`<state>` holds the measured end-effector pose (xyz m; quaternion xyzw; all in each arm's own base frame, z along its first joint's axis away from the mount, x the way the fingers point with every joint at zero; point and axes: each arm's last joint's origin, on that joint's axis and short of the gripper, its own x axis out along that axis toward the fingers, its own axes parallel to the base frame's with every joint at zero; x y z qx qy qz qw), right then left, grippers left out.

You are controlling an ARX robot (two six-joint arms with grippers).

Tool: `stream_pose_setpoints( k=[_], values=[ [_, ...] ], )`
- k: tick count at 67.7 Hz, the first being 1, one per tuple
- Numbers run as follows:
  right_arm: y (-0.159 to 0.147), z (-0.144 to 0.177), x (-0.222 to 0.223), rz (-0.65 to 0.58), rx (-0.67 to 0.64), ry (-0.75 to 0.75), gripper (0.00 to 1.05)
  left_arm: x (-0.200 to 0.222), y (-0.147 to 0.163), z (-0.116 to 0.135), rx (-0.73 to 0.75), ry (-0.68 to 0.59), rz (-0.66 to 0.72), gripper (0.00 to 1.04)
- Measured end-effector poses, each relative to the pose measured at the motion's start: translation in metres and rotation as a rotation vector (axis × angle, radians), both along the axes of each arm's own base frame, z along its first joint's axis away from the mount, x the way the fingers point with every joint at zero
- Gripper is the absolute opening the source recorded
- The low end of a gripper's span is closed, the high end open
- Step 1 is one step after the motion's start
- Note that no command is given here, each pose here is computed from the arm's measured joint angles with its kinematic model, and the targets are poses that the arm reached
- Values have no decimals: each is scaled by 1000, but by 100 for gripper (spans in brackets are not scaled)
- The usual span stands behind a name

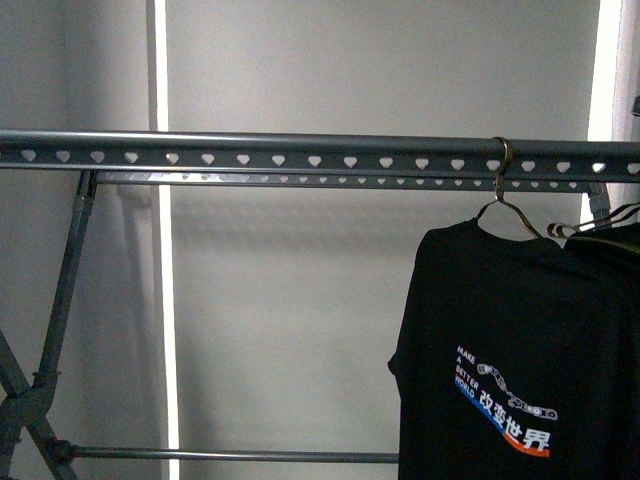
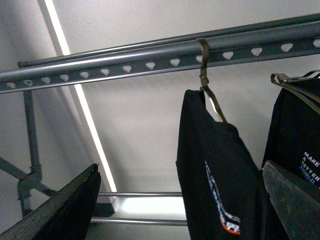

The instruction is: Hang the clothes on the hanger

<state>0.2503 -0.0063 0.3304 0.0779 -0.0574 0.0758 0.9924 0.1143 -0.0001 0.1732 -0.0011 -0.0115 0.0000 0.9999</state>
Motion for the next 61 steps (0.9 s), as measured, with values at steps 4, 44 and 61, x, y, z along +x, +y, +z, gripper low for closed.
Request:
stream_pose_setpoints(
  k=[4, 44, 61],
  values=[
    [2, -16, -23, -10, 15, 0, 97, -1, 0, 0, 0, 0, 0, 4],
    [6, -124, -123, -153, -150, 122, 16, -17, 0, -4, 0, 7, 0, 4],
    [6, -139, -131, -154, -153, 116, 2, -18, 0, -4, 0, 7, 0, 4]
  ],
)
